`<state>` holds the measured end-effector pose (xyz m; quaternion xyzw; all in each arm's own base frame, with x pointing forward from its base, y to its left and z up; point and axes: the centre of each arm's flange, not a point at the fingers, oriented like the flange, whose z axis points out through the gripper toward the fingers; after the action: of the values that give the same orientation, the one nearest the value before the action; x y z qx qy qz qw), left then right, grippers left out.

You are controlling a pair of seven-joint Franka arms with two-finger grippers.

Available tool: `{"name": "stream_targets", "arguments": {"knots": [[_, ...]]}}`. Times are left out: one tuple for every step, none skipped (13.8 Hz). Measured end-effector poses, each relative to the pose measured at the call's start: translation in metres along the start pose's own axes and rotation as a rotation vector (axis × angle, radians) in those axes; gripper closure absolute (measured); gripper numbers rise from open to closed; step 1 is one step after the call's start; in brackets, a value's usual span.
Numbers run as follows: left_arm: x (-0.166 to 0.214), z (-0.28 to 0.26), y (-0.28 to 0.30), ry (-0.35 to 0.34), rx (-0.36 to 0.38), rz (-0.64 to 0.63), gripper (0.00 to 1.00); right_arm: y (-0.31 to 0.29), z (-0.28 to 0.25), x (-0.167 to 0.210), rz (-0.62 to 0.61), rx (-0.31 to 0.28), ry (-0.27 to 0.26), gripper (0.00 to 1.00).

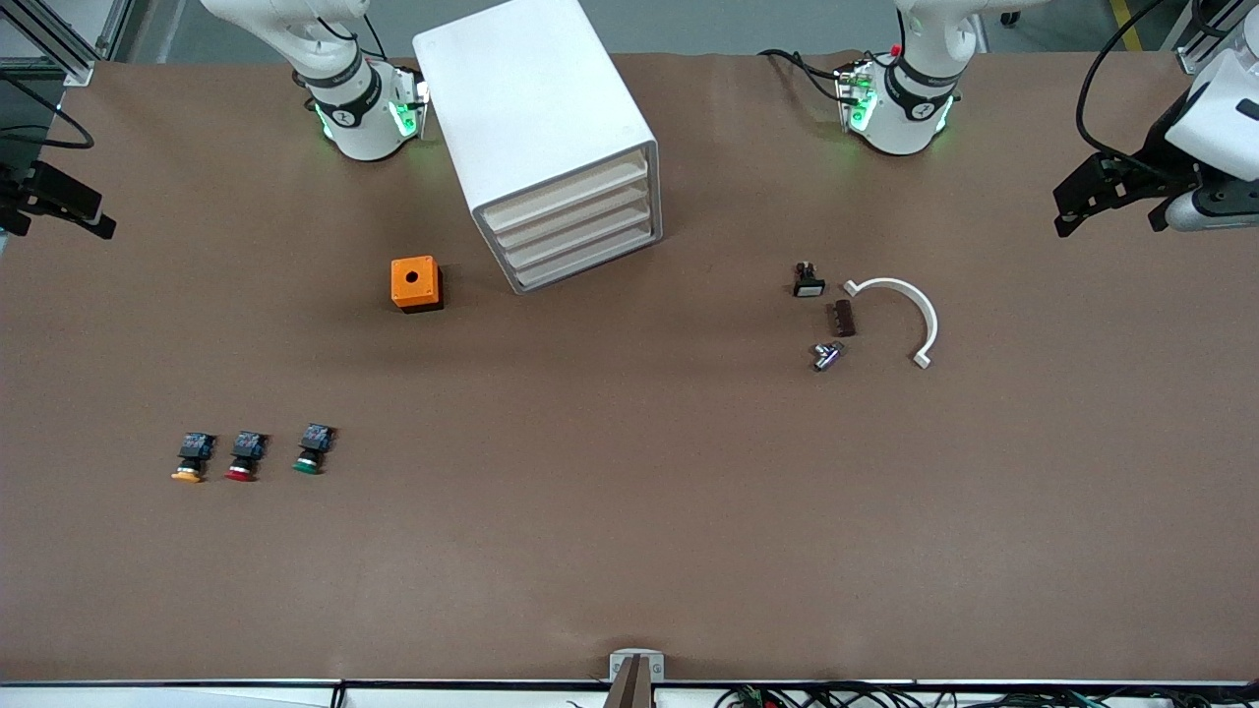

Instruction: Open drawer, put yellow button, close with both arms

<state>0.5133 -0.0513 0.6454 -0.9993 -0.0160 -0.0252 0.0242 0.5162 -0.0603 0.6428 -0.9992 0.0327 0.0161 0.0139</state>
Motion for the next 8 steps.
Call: {"name": "stream_targets", "arguments": {"knots": [[0.0, 0.0, 0.0, 0.0, 0.0, 0.0, 0.0, 0.0, 0.0, 0.0, -0.006, 0.0, 0.0, 0.0], [0.0, 0.0, 0.0, -0.001, 0.0, 0.0, 0.0, 0.0, 0.0, 0.0, -0.016, 0.0, 0.0, 0.0], [0.001, 0.001, 0.0, -0.002, 0.0, 0.0, 0.0, 0.0, 0.0, 0.0, -0.021, 0.0, 0.0, 0.0], [0.001, 0.003, 0.0, -0.005, 0.0, 0.0, 0.0, 0.0, 0.0, 0.0, -0.022, 0.0, 0.0, 0.0], [0.003, 0.005, 0.0, -0.009, 0.0, 0.0, 0.0, 0.0, 0.0, 0.0, -0.023, 0.0, 0.0, 0.0], [0.004, 0.007, 0.0, -0.013, -0.001, 0.0, 0.0, 0.0, 0.0, 0.0, -0.024, 0.0, 0.0, 0.0], [0.006, 0.011, 0.0, -0.02, -0.001, 0.0, 0.0, 0.0, 0.0, 0.0, -0.024, 0.0, 0.0, 0.0], [0.009, 0.015, 0.0, -0.026, -0.002, 0.001, 0.0, 0.0, 0.0, 0.0, -0.025, 0.0, 0.0, 0.0]]}}
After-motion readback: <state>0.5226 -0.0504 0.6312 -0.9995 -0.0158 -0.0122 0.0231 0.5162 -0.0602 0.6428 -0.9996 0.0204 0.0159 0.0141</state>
